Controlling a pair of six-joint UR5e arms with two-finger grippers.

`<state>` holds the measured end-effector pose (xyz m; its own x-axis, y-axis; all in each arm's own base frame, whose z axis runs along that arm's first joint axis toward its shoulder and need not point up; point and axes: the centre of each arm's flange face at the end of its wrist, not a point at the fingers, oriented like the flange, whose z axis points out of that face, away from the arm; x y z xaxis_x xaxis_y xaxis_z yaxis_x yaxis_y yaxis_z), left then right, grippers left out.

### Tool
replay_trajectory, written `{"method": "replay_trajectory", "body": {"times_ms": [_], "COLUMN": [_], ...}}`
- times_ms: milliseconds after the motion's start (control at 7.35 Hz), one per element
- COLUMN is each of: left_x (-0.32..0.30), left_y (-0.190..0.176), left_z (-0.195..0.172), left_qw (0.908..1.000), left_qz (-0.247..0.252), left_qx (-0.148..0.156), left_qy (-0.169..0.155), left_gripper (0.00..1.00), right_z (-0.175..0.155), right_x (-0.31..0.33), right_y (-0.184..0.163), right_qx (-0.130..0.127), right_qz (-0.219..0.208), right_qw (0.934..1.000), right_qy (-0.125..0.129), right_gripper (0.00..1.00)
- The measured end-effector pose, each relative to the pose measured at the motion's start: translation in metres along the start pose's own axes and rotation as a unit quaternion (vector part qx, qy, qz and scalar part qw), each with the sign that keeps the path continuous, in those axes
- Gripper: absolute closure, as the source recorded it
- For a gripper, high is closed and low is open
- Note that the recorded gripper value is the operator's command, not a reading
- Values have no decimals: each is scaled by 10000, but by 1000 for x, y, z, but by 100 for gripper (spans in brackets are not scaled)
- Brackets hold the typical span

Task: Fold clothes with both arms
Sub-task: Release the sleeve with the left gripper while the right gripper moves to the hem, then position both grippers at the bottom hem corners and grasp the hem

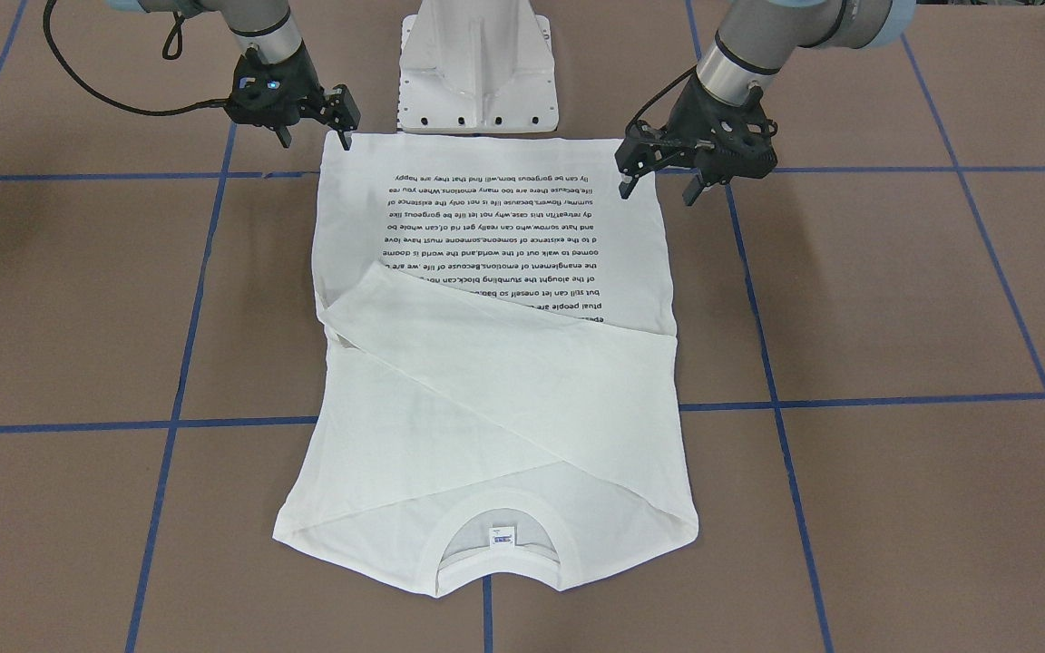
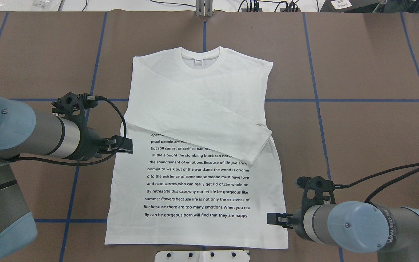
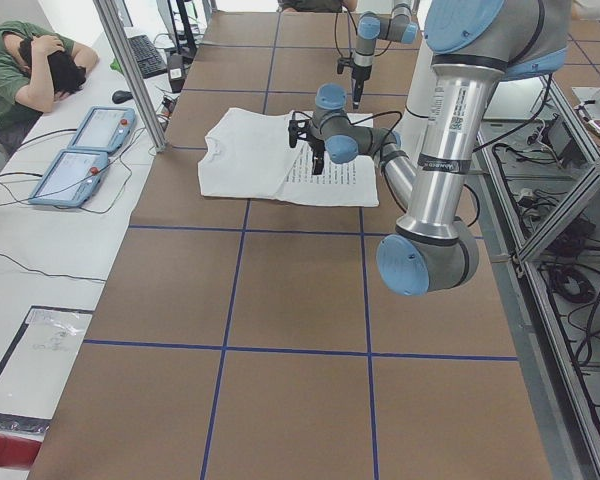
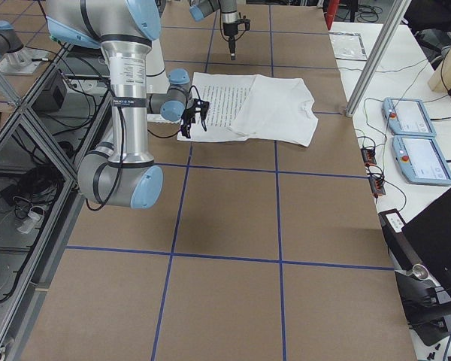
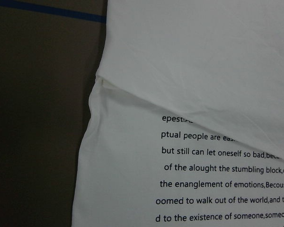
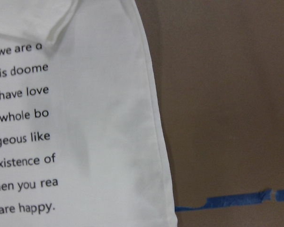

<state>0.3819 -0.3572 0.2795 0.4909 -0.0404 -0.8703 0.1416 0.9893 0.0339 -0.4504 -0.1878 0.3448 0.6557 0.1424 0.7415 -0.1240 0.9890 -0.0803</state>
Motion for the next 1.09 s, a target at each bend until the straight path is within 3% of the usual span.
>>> {"method": "replay_trajectory", "body": {"times_ms": [544,816,1088], "left_x": [1,1,1], "left_y": [3,3,4], "left_z": [0,1,1], "left_qw": [10000,10000,10000], "left_qz": [-4,-5,-5], "left_qx": [-21,-26,-29], "left_qy": [10,9,7], "left_gripper": [1,1,1], "right_z": [29,38,38], "right_x": [3,1,-1], "right_y": [24,28,29], "right_qx": [-188,-222,-239], "right_qz": [-100,-124,-127], "right_qw": [9992,9989,9989], "right_qy": [336,391,378], "right_gripper": [11,13,24]}}
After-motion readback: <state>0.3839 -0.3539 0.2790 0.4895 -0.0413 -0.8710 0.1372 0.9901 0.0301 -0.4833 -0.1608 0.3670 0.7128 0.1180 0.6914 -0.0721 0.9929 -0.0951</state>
